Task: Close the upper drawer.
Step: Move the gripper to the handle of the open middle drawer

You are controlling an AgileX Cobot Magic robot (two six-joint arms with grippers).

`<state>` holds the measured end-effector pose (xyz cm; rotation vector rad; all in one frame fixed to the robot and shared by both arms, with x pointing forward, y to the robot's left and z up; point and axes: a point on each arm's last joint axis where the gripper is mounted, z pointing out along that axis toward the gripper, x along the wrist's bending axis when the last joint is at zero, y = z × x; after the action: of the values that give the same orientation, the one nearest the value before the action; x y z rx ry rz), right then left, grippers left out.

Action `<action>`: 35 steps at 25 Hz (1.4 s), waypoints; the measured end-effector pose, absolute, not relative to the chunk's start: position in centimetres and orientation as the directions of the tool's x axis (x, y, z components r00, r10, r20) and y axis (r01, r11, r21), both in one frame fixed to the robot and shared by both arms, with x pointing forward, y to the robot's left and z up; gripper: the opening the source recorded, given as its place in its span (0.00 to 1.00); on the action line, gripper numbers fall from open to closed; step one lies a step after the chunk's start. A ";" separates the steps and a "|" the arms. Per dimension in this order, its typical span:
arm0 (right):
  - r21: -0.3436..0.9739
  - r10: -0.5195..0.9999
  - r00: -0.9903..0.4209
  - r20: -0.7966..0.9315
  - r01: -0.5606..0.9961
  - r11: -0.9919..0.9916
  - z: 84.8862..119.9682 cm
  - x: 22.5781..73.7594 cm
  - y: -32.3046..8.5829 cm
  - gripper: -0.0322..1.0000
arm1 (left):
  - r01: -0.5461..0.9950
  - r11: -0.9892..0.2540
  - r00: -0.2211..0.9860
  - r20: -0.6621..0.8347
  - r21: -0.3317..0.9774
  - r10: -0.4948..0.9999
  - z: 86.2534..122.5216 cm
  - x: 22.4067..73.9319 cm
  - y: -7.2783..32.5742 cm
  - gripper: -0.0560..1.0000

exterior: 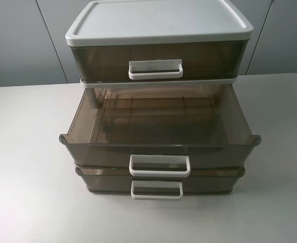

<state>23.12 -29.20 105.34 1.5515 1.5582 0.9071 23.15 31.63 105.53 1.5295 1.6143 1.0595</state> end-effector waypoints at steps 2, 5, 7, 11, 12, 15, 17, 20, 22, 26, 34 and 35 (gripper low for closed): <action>0.881 1.000 0.010 -0.024 0.473 0.016 105.3 23.1 -29.2 0.67 | 0.454 -0.015 -0.093 0.064 0.891 0.994 105.5 23.1 31.6 0.76; 0.881 1.000 0.010 -0.024 0.473 0.016 105.3 23.1 -29.2 0.67 | 0.454 -0.015 -0.093 0.064 0.891 0.994 105.5 23.1 31.6 0.76; 0.881 1.000 0.010 -0.024 0.473 0.016 105.3 23.1 -29.2 0.67 | 0.454 -0.015 -0.093 0.064 0.891 0.994 105.5 23.1 31.6 0.76; 0.881 1.000 0.010 -0.024 0.473 0.016 105.3 23.1 -29.2 0.68 | 0.454 -0.015 -0.093 0.064 0.891 0.994 105.5 23.1 31.6 0.76; 0.881 1.000 0.010 -0.024 0.473 0.016 105.3 23.1 -29.2 0.68 | 0.454 -0.015 -0.093 0.064 0.891 0.994 105.5 23.1 31.6 0.76; 0.881 1.000 0.010 -0.024 0.473 0.016 105.3 23.1 -29.2 0.68 | 0.454 -0.015 -0.093 0.064 0.891 0.994 105.5 23.1 31.6 0.76; 0.881 1.000 0.009 -0.022 0.472 0.016 105.3 23.1 -29.2 0.68 | 0.454 -0.015 -0.093 0.064 0.891 0.994 105.5 23.1 31.6 0.76; 0.884 1.000 0.001 -0.012 0.468 0.010 105.5 23.0 -29.1 0.68 | 0.454 -0.015 -0.093 0.064 0.891 0.994 105.5 23.1 31.6 0.76; 0.889 1.000 0.000 -0.013 0.457 0.012 106.3 22.7 -29.0 0.68 | 0.454 -0.015 -0.093 0.064 0.891 0.994 105.5 23.1 31.6 0.76; 0.854 0.999 -0.014 -0.044 0.518 0.045 108.0 24.0 -29.5 0.68 | 0.454 -0.015 -0.093 0.064 0.891 0.994 105.5 23.1 31.6 0.76; 0.728 0.935 -0.309 -0.172 0.600 0.332 110.6 30.6 -28.7 0.68 | 0.454 -0.015 -0.093 0.064 0.891 0.994 105.5 23.1 31.6 0.76; 0.721 0.917 -0.356 -0.181 0.585 0.370 111.0 31.4 -28.2 0.68 | 0.454 -0.015 -0.093 0.064 0.891 0.994 105.5 23.1 31.6 0.76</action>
<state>31.36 -28.24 111.04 1.2925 2.0596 0.7500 23.15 31.63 105.53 1.5295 1.6143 1.0595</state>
